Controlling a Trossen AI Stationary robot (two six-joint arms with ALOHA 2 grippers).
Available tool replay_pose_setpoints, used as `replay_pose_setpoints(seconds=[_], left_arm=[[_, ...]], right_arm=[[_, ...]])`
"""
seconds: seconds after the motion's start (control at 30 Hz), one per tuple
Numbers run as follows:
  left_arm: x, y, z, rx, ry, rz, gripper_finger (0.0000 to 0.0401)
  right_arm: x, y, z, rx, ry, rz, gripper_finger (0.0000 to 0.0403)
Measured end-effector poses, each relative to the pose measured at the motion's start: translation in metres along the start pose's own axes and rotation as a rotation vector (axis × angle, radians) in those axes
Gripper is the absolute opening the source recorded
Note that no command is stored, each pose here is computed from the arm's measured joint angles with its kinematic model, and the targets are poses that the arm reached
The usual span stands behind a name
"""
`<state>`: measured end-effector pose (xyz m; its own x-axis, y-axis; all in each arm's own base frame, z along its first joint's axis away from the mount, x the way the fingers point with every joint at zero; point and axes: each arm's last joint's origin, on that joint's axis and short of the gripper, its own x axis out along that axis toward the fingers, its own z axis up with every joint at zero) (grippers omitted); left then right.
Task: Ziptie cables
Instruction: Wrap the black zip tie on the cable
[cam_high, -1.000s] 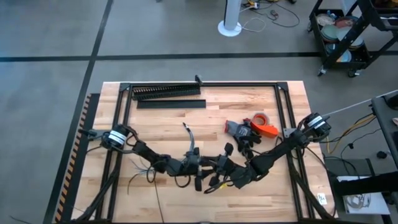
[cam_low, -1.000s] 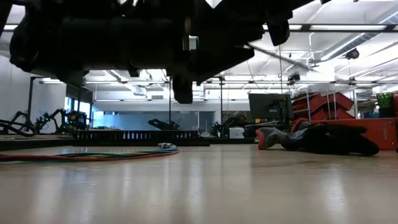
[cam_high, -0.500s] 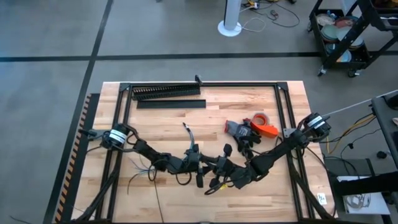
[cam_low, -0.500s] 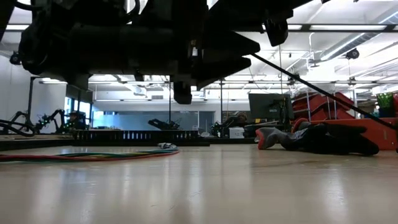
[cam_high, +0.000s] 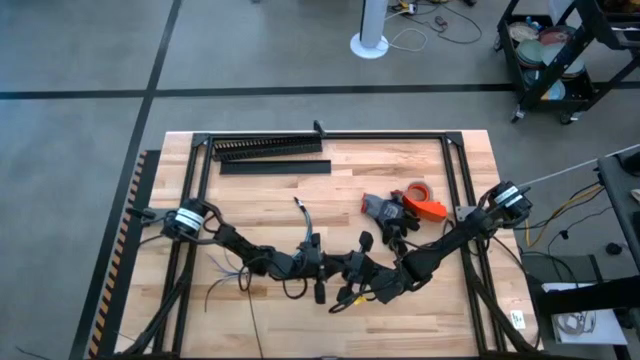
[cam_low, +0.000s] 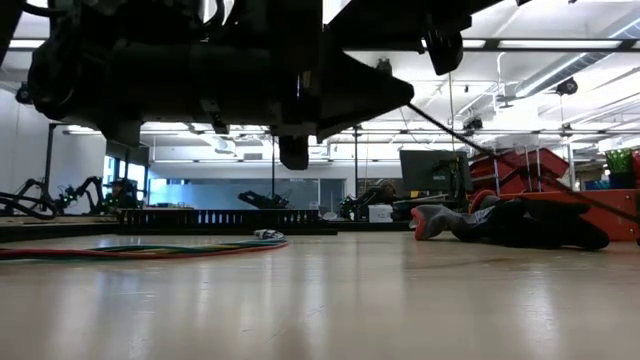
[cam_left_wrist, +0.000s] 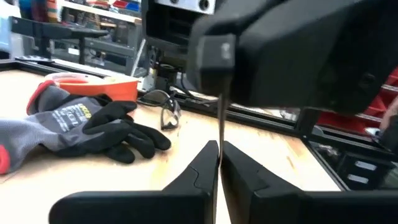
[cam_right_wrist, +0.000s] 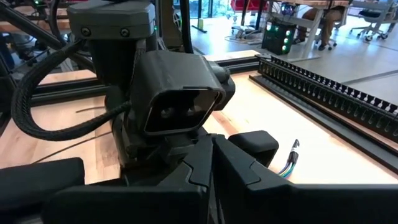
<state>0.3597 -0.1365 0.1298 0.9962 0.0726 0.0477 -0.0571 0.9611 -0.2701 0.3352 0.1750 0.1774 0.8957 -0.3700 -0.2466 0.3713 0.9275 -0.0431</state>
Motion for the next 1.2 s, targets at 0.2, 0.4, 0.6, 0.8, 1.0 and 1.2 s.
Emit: replay_pose_setpoints(seconds=[0.2,0.4,0.6,0.8,1.0,1.2], left_arm=[[-0.008,-0.001,0.004,0.003,0.024,-0.018,0.0],[-0.027,0.003,0.01,0.006,0.064,-0.074,0.0],[-0.055,0.006,0.024,0.154,0.103,-0.34,0.0],[-0.072,0.007,0.041,0.403,0.134,-0.467,0.0],[-0.077,0.011,0.057,0.606,0.186,-0.467,0.0],[-0.078,0.01,0.066,0.717,0.18,-0.447,0.0]], right_arm=[[-0.006,-0.003,0.011,0.026,-0.011,0.008,0.0012],[-0.03,-0.005,0.019,0.022,0.07,0.059,0.0081],[-0.051,0.01,0.001,-0.017,0.172,0.158,0.0135],[-0.051,0.023,-0.016,-0.06,0.171,0.188,0.0159],[-0.045,0.028,-0.027,-0.061,0.171,0.193,0.016],[-0.041,0.026,-0.026,-0.072,0.164,0.179,0.0151]])
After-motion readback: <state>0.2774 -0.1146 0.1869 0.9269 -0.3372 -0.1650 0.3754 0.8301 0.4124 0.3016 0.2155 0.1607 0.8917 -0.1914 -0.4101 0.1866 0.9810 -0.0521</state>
